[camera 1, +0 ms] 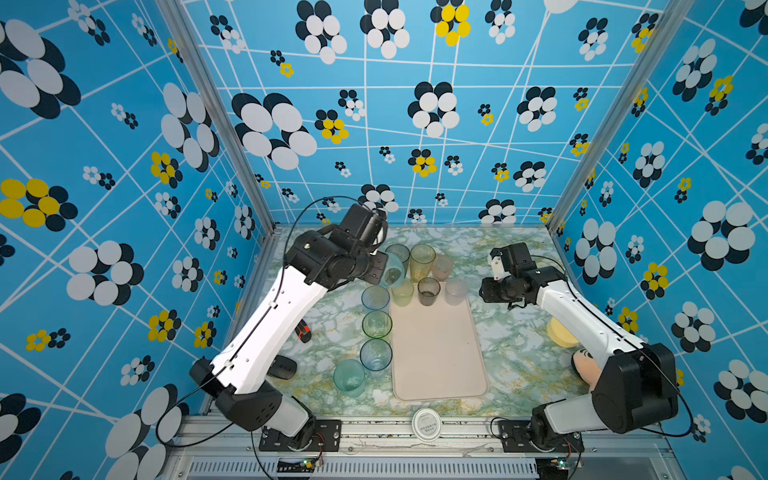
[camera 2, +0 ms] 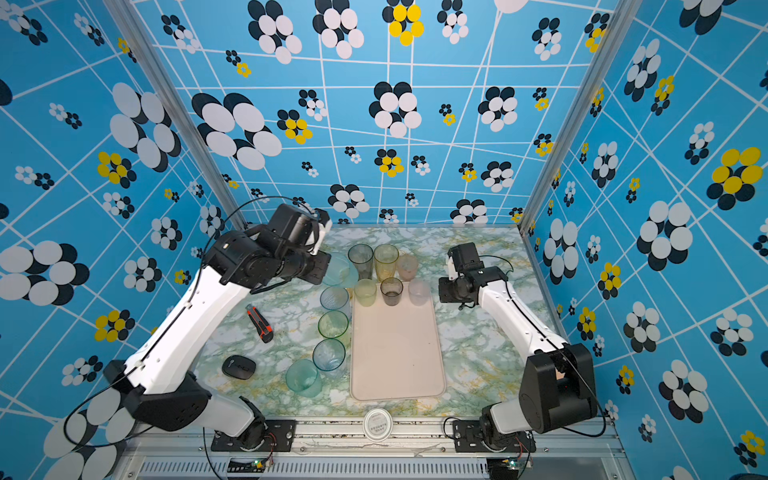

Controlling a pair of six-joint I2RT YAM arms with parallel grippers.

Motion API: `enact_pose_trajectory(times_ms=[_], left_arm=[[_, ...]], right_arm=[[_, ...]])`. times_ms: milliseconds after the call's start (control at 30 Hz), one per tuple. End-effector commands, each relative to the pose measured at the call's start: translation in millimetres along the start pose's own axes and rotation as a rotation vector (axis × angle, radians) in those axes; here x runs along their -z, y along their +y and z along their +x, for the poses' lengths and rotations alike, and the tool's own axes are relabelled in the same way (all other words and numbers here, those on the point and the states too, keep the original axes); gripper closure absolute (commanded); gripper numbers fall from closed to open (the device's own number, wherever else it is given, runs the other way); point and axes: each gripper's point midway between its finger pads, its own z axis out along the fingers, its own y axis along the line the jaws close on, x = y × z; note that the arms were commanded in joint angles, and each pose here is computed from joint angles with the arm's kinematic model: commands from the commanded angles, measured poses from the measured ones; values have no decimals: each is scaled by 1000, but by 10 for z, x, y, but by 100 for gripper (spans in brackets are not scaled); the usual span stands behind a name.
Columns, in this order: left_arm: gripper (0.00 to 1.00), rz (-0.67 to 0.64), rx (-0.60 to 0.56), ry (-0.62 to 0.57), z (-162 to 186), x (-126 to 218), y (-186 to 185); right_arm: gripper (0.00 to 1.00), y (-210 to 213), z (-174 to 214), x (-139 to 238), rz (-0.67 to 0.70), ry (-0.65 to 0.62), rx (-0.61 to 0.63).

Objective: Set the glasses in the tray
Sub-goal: 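Lift the teal dotted glass with the left gripper and carry it over the tray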

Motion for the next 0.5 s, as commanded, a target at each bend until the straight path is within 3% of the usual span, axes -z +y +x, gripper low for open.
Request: enact_pose_trajectory(times_ms=[0,200,467], left_arm=[[100,80,-87,17,-109,-180,-349],[100,146,-128,108,16,-700,-644],[100,117,-134,236,381,-1249,-668]], right_arm=[[54,-62,85,52,26,20,-12],[54,-71,105,43,30,26,-17],[55,-77,119,4,32,37,-19]])
